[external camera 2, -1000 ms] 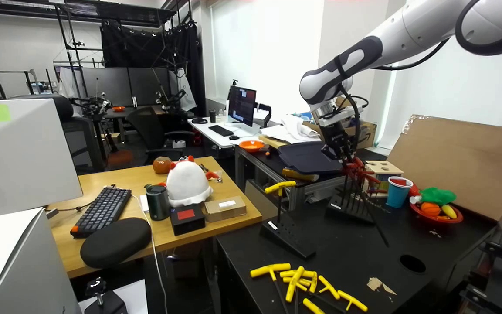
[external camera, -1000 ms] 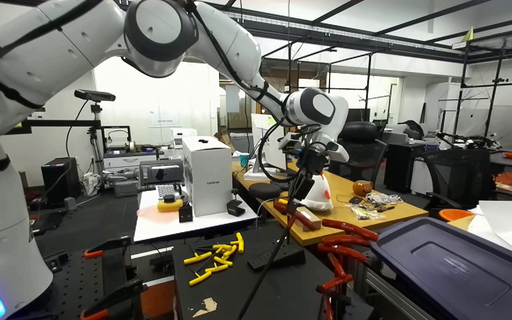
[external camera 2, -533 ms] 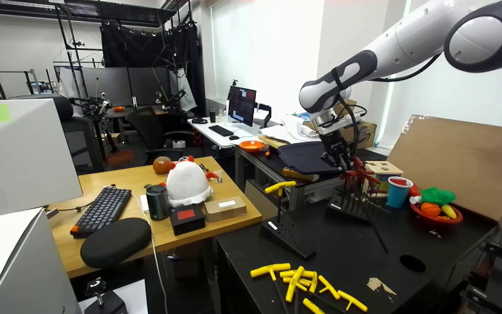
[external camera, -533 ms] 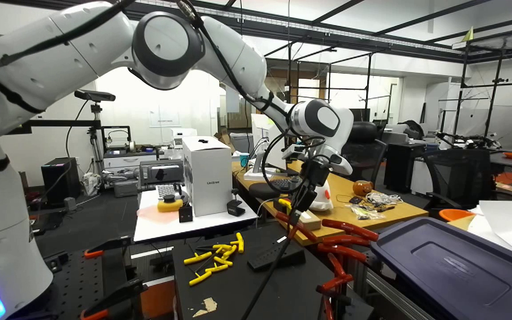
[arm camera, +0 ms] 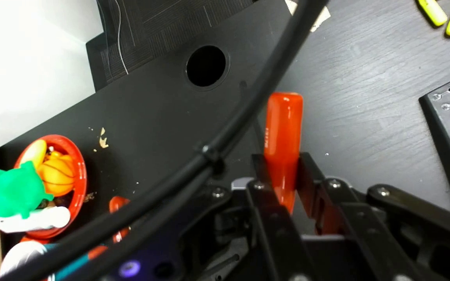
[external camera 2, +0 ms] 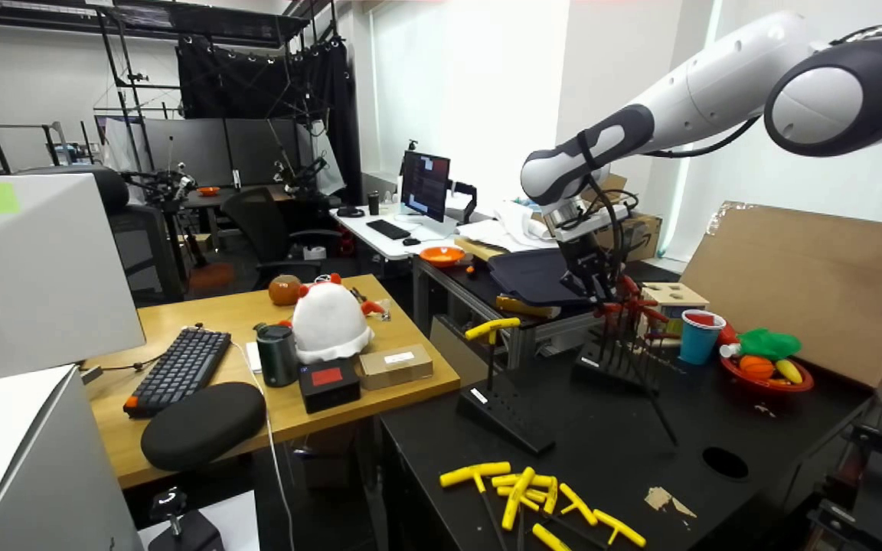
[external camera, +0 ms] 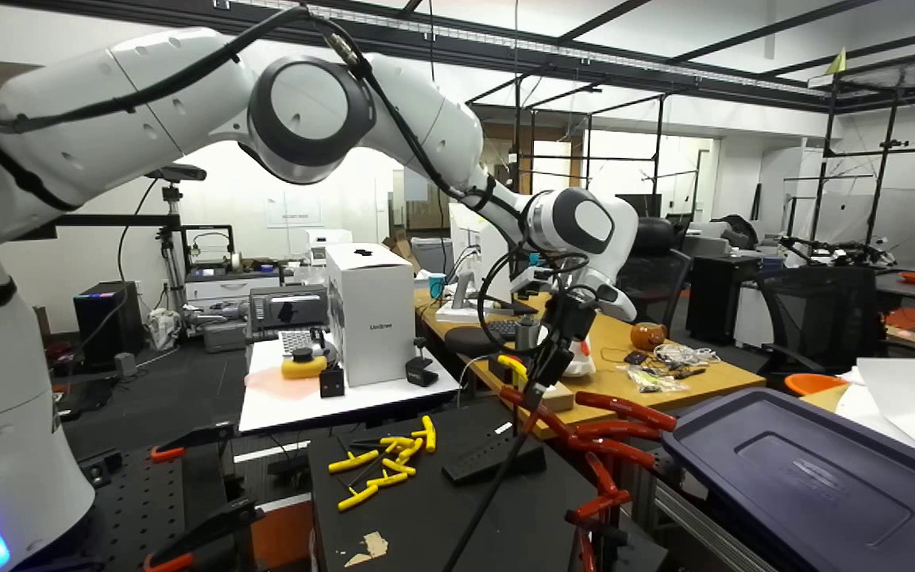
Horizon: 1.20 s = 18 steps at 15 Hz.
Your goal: Remove the longest red wrench from the holder and place it on the table
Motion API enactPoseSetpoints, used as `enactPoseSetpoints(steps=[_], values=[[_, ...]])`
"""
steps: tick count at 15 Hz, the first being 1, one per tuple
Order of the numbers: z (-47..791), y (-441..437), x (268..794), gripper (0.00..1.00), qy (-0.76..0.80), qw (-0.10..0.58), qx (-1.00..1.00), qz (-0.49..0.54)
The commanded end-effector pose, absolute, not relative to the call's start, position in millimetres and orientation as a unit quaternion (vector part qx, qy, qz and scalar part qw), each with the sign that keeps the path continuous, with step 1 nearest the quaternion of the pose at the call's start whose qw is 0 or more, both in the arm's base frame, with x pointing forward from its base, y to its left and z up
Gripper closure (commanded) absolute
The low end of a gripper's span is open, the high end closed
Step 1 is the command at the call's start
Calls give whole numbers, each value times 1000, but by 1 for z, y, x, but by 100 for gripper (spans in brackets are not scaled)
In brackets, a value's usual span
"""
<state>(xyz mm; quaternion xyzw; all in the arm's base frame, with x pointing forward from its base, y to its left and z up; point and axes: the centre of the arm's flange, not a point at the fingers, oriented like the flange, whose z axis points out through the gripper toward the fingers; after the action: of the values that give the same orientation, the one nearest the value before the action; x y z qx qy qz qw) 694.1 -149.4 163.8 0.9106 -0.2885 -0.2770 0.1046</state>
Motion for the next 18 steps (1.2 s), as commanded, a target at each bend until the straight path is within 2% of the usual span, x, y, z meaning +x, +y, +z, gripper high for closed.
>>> enactPoseSetpoints(steps=[1,18], values=[[167,-156,712,94,-301,103,900,-297],[142,-160,706,94,-288,106,885,-351]])
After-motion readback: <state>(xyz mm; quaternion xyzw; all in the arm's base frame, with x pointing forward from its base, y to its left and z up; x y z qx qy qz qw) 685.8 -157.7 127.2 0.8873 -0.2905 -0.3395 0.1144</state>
